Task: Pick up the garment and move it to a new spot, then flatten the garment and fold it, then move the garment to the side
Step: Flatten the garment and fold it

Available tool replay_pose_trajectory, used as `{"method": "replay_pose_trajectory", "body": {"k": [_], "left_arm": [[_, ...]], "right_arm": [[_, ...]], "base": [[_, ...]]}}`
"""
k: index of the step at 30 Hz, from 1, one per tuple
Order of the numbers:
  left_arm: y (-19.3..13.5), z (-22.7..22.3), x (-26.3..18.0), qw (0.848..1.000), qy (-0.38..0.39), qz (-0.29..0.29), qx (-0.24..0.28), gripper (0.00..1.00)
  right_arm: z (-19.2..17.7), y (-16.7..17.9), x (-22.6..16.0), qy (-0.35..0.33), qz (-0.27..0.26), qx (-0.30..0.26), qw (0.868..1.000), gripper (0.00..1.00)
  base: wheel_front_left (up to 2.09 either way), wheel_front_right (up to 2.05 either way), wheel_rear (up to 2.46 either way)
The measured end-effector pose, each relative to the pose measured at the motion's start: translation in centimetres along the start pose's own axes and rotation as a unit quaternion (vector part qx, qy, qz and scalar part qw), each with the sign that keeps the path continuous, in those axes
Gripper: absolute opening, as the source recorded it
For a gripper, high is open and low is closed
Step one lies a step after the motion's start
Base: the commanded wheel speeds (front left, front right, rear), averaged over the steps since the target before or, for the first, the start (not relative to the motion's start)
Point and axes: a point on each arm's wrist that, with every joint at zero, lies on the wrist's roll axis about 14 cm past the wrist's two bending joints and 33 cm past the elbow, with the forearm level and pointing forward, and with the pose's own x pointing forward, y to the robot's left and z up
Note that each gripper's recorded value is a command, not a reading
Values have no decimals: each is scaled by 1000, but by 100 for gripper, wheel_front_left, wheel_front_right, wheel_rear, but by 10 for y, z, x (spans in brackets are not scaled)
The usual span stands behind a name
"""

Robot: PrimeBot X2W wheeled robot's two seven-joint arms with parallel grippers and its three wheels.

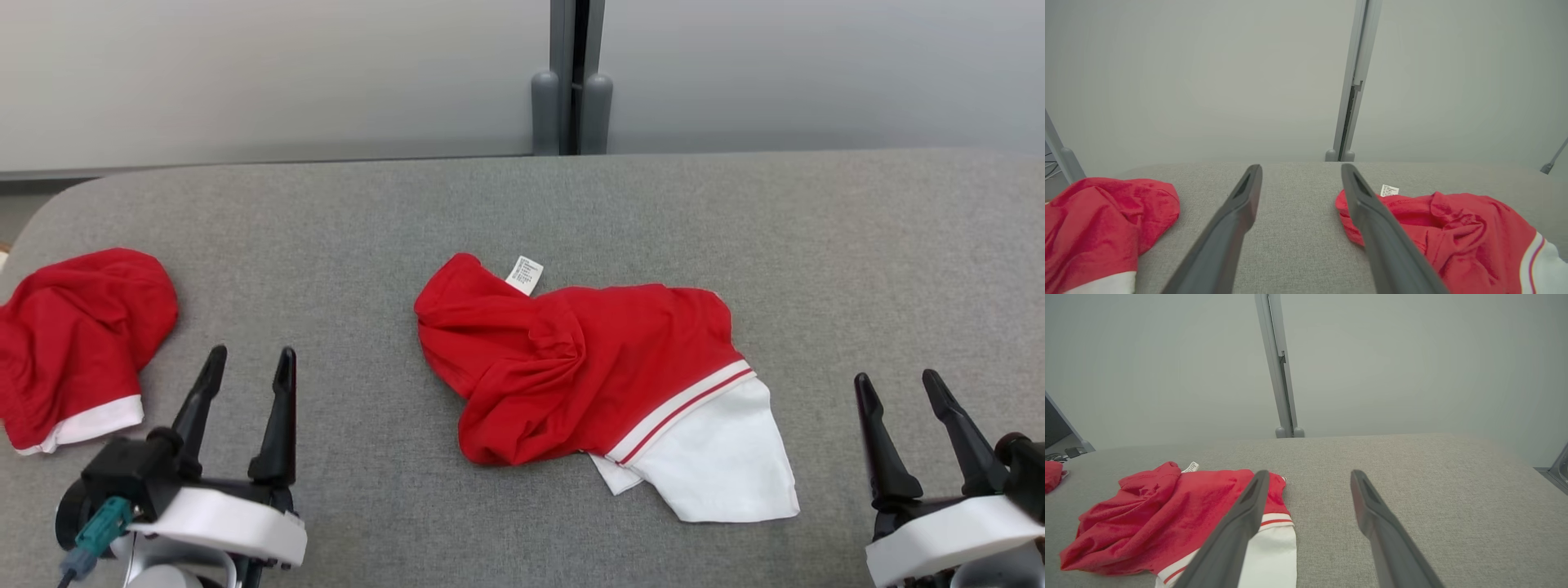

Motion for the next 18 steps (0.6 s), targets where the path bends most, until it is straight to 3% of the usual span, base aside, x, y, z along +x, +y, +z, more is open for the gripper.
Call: {"method": "replay_pose_trajectory", "body": {"k": [18], "left_arm": [[-8, 0, -22, 1000, 6, -9, -5, 100]], "right_arm": [[5, 2, -17, -1, 0, -3, 1000, 100]], "base": [[0, 0, 0]]}}
